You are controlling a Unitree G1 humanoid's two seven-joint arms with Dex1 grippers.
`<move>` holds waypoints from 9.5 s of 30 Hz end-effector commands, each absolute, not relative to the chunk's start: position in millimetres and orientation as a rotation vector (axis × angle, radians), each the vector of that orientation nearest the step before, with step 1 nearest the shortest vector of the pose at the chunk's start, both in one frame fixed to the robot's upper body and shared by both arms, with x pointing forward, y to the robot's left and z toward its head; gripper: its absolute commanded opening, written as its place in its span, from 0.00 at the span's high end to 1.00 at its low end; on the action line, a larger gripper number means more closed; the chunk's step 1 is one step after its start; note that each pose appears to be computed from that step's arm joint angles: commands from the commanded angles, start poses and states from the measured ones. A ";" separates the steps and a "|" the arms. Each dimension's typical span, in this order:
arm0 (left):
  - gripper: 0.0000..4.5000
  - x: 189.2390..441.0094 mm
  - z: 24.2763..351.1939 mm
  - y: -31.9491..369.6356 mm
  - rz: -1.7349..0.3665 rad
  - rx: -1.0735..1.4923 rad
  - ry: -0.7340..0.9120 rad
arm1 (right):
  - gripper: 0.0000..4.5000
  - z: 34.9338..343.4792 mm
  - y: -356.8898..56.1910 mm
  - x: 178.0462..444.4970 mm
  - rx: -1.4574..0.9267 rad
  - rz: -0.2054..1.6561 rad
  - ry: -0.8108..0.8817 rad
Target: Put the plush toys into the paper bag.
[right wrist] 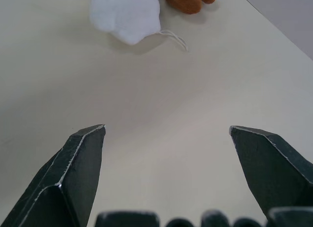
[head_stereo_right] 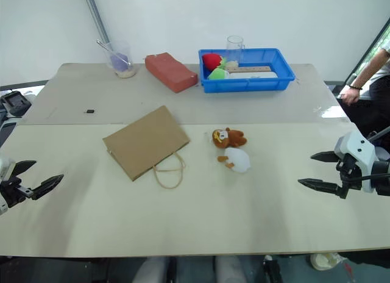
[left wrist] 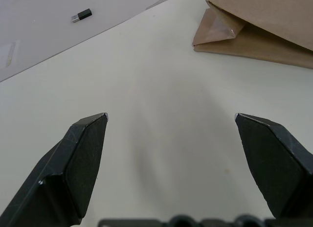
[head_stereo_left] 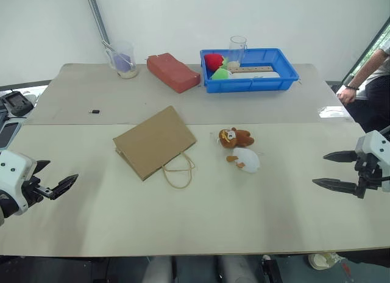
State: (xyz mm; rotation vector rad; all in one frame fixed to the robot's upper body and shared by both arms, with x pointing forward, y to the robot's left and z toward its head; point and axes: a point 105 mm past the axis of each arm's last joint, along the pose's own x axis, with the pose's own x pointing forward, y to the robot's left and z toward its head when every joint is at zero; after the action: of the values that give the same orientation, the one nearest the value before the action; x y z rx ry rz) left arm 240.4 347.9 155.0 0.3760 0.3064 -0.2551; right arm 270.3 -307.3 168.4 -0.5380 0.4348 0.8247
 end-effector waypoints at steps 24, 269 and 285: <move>0.01 252.5 164.1 243.4 -0.745 0.431 0.166 | 0.00 192.1 -289.4 268.3 -0.569 0.841 0.339; 1.00 318.4 246.6 95.5 -1.173 0.087 -0.041 | 0.14 172.1 -122.1 348.0 -0.814 0.699 -0.098; 1.00 318.4 250.6 97.4 -1.154 0.087 -0.063 | 0.63 128.0 -150.2 397.8 -0.982 0.496 -0.004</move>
State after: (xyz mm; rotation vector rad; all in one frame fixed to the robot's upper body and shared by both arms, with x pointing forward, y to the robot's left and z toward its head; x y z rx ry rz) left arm 321.6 94.3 238.8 0.0654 -0.0058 -1.1640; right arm 395.5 -148.6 112.6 -1.0022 0.0430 0.5232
